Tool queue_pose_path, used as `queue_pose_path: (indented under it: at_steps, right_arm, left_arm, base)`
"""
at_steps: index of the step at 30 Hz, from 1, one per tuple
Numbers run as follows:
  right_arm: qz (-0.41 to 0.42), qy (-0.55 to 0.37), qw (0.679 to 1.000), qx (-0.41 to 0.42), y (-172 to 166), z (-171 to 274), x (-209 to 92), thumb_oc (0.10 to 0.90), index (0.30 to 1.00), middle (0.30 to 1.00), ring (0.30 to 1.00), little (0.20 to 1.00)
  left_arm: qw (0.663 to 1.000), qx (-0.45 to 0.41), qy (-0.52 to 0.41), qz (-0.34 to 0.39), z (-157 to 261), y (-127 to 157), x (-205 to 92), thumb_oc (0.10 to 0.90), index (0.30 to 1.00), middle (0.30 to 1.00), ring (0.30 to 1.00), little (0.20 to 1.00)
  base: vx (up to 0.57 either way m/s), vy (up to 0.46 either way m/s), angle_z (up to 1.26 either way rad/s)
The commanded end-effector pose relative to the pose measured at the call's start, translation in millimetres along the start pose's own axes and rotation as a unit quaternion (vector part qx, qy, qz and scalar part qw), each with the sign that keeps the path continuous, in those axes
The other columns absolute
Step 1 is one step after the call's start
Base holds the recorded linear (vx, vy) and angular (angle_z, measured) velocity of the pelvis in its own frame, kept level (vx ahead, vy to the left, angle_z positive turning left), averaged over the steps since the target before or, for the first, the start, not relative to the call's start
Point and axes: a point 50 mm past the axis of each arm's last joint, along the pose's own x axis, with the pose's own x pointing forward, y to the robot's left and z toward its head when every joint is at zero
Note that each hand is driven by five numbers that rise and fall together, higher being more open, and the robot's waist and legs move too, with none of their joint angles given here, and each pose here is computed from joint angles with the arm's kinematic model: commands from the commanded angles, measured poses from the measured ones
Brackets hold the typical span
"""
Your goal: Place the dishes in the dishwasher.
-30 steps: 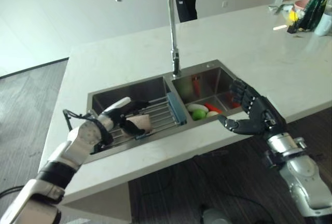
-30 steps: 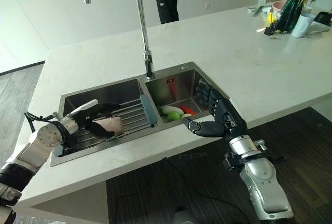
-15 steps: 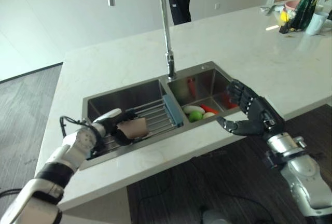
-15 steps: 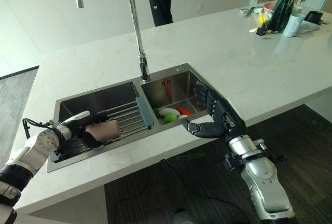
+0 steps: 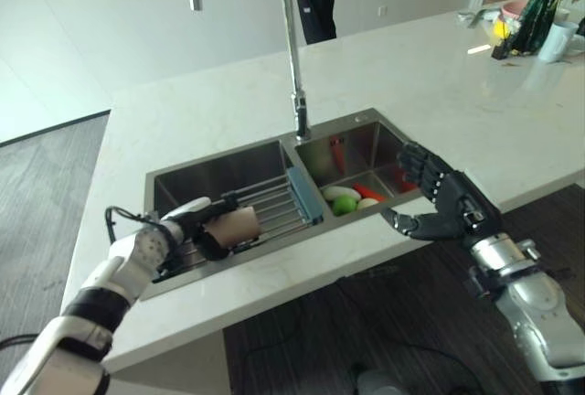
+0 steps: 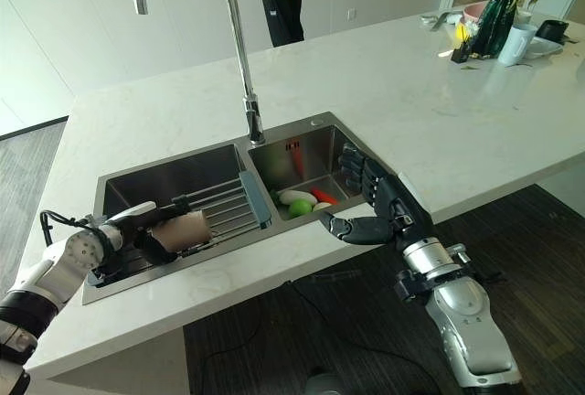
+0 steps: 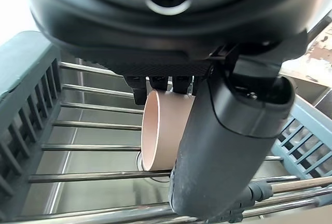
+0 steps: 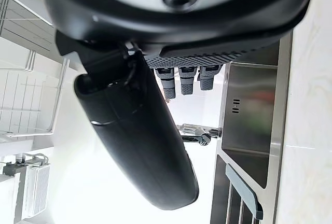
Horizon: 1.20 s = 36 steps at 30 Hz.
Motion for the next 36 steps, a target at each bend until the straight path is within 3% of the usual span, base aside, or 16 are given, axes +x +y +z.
queue_pose_path:
  at_steps: [1, 9, 20, 22, 23, 27, 32, 34, 36]
  right_arm:
    - [-0.008, -0.126, 0.992, -0.017, -13, 48, 17, 0.800, 0.900, 0.900, 0.900, 0.900]
    - [-0.012, -0.128, 0.992, -0.010, -13, 48, 16, 0.800, 0.900, 0.900, 0.900, 0.900]
    - [-0.031, -0.131, 0.991, -0.003, -16, 44, 14, 0.800, 0.900, 0.900, 0.900, 0.900]
    - [-0.030, -0.131, 0.991, -0.003, -15, 45, 14, 0.800, 0.900, 0.900, 0.900, 0.900]
    - [-0.041, -0.136, 0.990, 0.000, -18, 46, 12, 0.800, 0.900, 0.900, 0.900, 0.900]
    - [-0.063, -0.150, 0.987, 0.003, -20, 50, 7, 0.800, 0.900, 0.900, 0.900, 0.900]
    - [-0.087, -0.170, 0.982, 0.002, -22, 54, 1, 0.800, 0.900, 0.900, 0.900, 0.900]
    - [-0.105, -0.182, 0.978, 0.008, -24, 56, -3, 0.800, 0.900, 0.900, 0.900, 0.900]
    - [-0.121, -0.198, 0.973, 0.013, -23, 59, -8, 0.800, 0.900, 0.900, 0.900, 0.900]
  left_arm:
    - [0.999, 0.034, 0.023, 0.033, 5, 26, 1, 0.400, 0.300, 0.300, 0.300, 0.300]
    - [0.993, 0.092, -0.001, 0.077, 15, 33, 0, 0.400, 0.300, 0.300, 0.300, 0.300]
    - [0.960, 0.062, -0.060, 0.268, 21, 74, -26, 0.400, 0.300, 0.300, 0.300, 0.300]
    - [0.959, 0.062, -0.060, 0.269, 21, 74, -26, 0.400, 0.300, 0.300, 0.300, 0.300]
    - [0.928, 0.045, -0.084, 0.360, 23, 99, -45, 0.400, 0.300, 0.300, 0.300, 0.300]
    - [0.865, 0.025, -0.131, 0.484, 30, 127, -82, 0.400, 0.300, 0.300, 0.300, 0.300]
    - [0.787, 0.008, -0.171, 0.592, 33, 133, -115, 0.400, 0.300, 0.300, 0.300, 0.300]
    - [0.742, -0.008, -0.207, 0.638, 38, 132, -136, 0.400, 0.300, 0.300, 0.300, 0.300]
    - [0.697, -0.033, -0.262, 0.667, 46, 113, -157, 0.400, 0.300, 0.300, 0.300, 0.300]
  base:
    - [0.00, 0.000, 0.00]
    - [0.00, 0.000, 0.00]
    - [0.00, 0.000, 0.00]
    - [0.00, 0.000, 0.00]
    - [0.00, 0.000, 0.00]
    - [0.00, -0.008, 0.07]
    - [0.00, -0.034, 0.13]
    - [0.00, -0.085, 0.17]
    - [0.00, -0.129, 0.26]
